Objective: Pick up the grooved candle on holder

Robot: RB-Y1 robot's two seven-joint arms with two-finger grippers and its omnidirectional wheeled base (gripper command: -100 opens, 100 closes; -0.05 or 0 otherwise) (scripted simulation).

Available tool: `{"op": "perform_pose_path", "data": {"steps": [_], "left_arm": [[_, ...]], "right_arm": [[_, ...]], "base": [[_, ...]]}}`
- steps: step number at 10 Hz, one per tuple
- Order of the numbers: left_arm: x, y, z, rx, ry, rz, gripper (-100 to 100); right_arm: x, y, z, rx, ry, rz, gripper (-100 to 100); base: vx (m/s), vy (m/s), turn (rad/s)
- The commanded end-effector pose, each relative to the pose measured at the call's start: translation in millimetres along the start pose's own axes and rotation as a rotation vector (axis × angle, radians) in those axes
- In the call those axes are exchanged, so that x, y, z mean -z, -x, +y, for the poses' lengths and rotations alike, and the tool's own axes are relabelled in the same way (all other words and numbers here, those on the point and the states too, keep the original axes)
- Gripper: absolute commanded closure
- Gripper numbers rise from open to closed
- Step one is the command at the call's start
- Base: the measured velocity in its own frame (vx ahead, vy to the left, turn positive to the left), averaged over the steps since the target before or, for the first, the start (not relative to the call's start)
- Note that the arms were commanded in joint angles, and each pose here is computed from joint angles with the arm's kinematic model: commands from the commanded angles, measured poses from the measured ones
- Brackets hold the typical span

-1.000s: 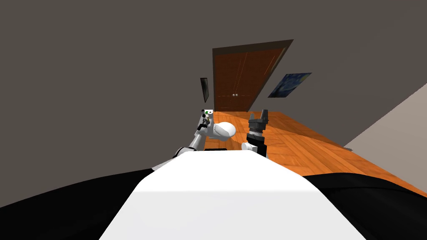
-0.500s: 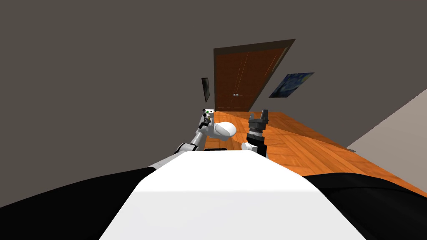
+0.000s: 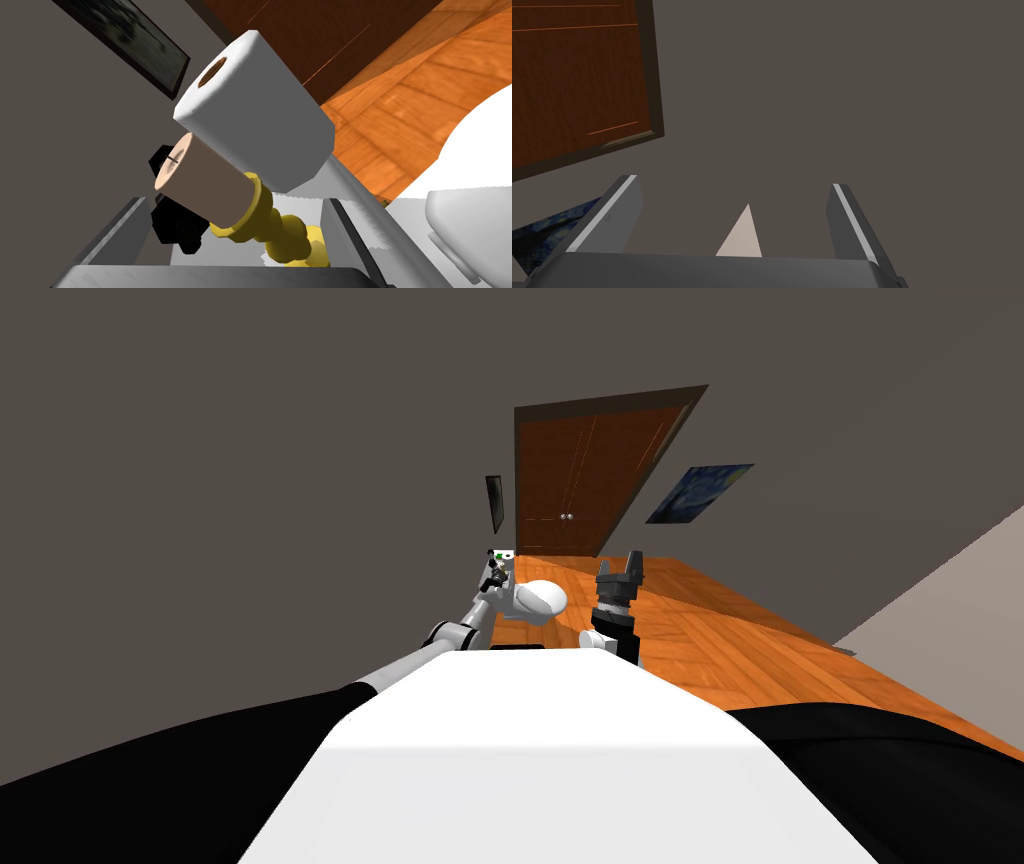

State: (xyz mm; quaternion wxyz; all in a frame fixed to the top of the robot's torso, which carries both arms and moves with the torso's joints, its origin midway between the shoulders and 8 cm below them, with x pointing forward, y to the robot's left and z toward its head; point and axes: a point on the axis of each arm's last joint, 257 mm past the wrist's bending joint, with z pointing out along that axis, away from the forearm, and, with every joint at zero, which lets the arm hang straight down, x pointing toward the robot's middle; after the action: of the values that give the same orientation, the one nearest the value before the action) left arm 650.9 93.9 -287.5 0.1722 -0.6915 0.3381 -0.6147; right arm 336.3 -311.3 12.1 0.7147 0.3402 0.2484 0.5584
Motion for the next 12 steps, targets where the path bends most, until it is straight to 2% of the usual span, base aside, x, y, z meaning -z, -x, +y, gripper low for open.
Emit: {"op": "perform_pose_path", "data": {"steps": [1, 2, 3, 7, 8, 9, 11, 12], "left_arm": [[-0.5, 5.8, 7.6, -0.007, 0.018, -0.016, -100], [-0.6, 3.4, 5.1, -0.006, 0.012, -0.010, -100], [-0.5, 4.0, 5.7, -0.006, 0.013, -0.011, 100], [-0.8, 2.6, 5.5, 0.005, 0.012, -0.010, 100], [-0.8, 2.4, 5.6, 0.005, 0.012, -0.009, 0], [7.4, 18.4, 9.4, -0.006, 0.025, -0.028, 100], [13.8, 21.5, 6.2, 0.005, 0.009, -0.022, 100], [19.6, 32.9, 10.3, -0.001, 0.026, -0.039, 100]], "right_arm": [[0.0, 0.0, 0.0, 0.000, 0.000, 0.000, 0], [0.0, 0.0, 0.0, 0.000, 0.000, 0.000, 0], [0.0, 0.0, 0.0, 0.000, 0.000, 0.000, 0], [0.0, 0.0, 0.0, 0.000, 0.000, 0.000, 0], [0.0, 0.0, 0.0, 0.000, 0.000, 0.000, 0], [0.0, 0.0, 0.0, 0.000, 0.000, 0.000, 0], [0.0, 0.0, 0.0, 0.000, 0.000, 0.000, 0], [0.0, 0.0, 0.0, 0.000, 0.000, 0.000, 0]], "base": [[0.000, 0.000, 0.000], [0.000, 0.000, 0.000], [0.000, 0.000, 0.000], [0.000, 0.000, 0.000], [0.000, 0.000, 0.000], [0.027, -0.015, -0.062], [0.018, -0.012, -0.019], [0.044, -0.036, -0.070]]}}
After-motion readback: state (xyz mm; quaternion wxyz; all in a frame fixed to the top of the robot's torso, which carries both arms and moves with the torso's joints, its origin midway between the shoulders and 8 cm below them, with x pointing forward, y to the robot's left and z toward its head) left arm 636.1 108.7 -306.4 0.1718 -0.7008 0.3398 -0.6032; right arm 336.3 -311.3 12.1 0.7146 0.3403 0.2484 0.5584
